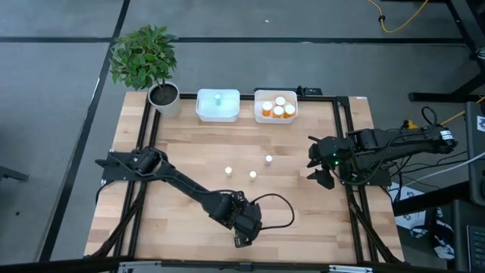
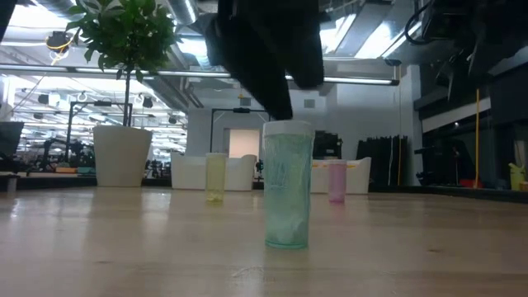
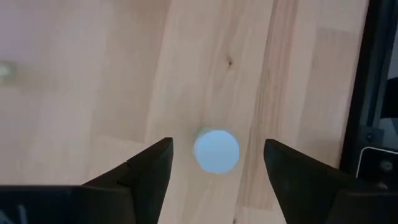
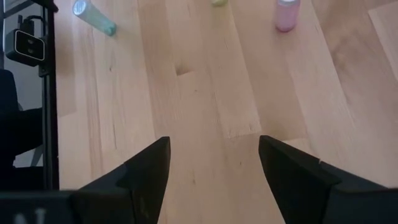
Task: Pick and place medicine bottles into bin by pill shape (circle, oval)
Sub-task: Put the blue tablet bottle into the left white bin
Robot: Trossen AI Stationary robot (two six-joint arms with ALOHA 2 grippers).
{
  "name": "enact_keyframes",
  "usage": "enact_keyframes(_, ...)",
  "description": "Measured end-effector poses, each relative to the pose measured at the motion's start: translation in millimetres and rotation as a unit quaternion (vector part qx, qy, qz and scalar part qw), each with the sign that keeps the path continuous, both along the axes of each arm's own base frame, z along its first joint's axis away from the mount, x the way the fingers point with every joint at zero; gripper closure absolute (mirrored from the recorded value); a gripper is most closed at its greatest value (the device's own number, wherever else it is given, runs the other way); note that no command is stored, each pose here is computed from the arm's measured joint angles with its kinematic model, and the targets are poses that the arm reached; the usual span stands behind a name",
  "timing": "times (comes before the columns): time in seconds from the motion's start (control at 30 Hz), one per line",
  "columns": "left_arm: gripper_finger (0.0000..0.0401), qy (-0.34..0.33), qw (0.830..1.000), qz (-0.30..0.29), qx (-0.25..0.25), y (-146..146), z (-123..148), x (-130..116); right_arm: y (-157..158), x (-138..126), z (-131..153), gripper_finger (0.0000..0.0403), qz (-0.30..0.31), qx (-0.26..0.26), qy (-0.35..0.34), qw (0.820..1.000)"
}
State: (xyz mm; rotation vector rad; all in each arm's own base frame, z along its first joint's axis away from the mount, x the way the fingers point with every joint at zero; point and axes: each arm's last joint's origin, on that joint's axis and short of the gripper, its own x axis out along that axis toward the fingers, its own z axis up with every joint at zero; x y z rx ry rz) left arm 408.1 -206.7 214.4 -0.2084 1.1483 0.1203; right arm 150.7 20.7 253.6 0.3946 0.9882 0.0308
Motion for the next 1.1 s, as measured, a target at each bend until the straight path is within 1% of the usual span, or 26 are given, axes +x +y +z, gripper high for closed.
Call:
enact_keyframes(0.1, 0.0156, 0.006, 1.000, -0.002, 0.008, -3.4, -7.4, 0.1, 0.0, 0.0, 0.0, 0.0156, 0.000, 0.000, 0.000, 1.000)
enact_keyframes(0.3, 0.0156, 0.009, 1.000, 0.000, 0.016, -3.1, -9.2, -0.2, 0.0, -0.1, 0.0, 0.0156, 0.002, -0.001, 0.000, 1.000)
enact_keyframes(0.53, 0.0156, 0.012, 1.000, -0.001, 0.021, -5.4, -23.6, 4.6, 0.0, -0.1, -0.1, 0.0156, 0.002, -0.001, 0.001, 1.000)
enact_keyframes(0.83, 0.0157, 0.011, 1.000, 0.007, 0.013, -5.7, -23.0, 4.7, 0.0, -0.2, -0.2, 0.0156, 0.002, -0.001, 0.001, 1.000)
enact_keyframes(0.93, 0.0166, 0.013, 1.000, 0.013, 0.008, -5.7, -22.9, 4.6, 0.0, -0.3, -0.2, 0.0156, 0.002, -0.002, 0.001, 1.000)
enact_keyframes(1.1, 0.0205, 0.013, 1.000, 0.017, 0.007, -4.5, -22.9, 5.2, 0.0, -0.2, -0.2, 0.0156, 0.005, -0.004, 0.000, 1.000)
